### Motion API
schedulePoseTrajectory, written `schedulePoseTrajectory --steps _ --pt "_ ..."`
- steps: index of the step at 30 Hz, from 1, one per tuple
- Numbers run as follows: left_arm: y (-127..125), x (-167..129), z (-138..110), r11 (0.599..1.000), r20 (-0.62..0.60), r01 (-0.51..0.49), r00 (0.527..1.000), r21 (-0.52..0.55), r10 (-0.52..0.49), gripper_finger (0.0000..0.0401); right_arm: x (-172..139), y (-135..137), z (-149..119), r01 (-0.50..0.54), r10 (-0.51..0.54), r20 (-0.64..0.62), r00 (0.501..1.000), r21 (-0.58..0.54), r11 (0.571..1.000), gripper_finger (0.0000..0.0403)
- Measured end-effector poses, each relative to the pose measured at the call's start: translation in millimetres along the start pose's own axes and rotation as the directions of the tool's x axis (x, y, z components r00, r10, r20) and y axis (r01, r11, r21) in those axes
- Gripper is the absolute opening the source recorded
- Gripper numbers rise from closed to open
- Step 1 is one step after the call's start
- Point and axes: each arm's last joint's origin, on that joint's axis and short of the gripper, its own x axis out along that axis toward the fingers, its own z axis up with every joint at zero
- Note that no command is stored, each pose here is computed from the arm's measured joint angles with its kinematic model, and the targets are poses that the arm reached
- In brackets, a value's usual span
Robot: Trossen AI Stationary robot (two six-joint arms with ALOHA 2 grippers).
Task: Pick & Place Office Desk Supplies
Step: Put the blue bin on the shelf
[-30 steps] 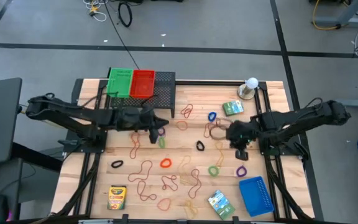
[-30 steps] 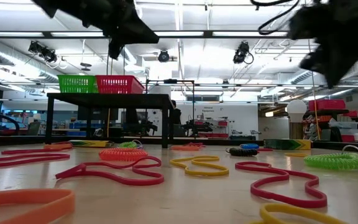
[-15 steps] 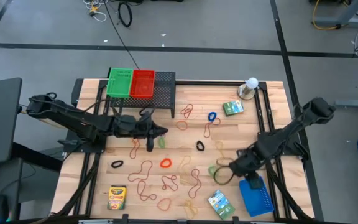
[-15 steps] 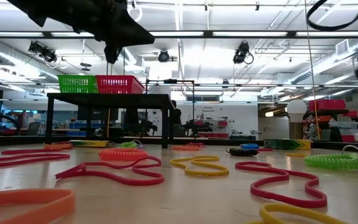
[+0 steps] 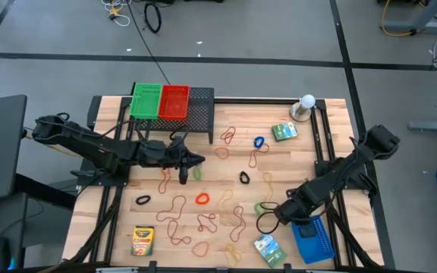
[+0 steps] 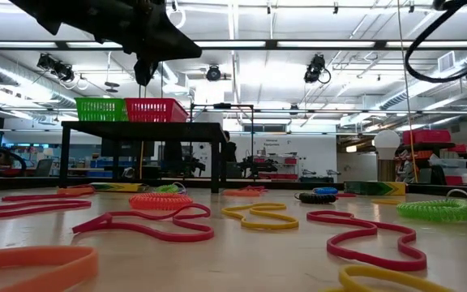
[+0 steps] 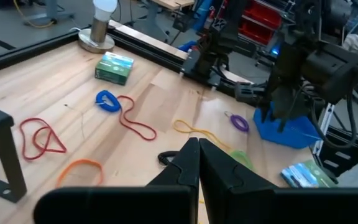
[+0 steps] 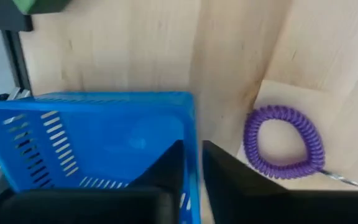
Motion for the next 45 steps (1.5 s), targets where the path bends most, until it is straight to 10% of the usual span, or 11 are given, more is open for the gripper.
schedulePoseTrajectory --steps 11,19,29,45 --pt "-4 -3 -1 0.999 0.005 -0.014 1.0 0.043 0.014 0.0007 -90 1 14 0.02 -0.046 0.18 0.983 0.144 0.989 0.001" --pt "-12 -12 -4 0.99 0.0 -0.037 0.999 0.138 0.037 0.0007 -166 -76 70 0.038 -0.194 0.451 0.871 0.332 0.942 0.001" --pt "-17 -35 3 0.988 0.013 -0.037 0.999 0.15 0.035 0.0007 -163 -174 161 0.151 -0.273 0.445 0.853 0.29 0.945 0.0011" --pt "-29 -46 -2 0.987 -0.011 0.018 1.0 0.162 -0.016 0.0007 -146 -193 205 0.264 -0.353 0.509 0.785 0.241 0.934 0.0024"
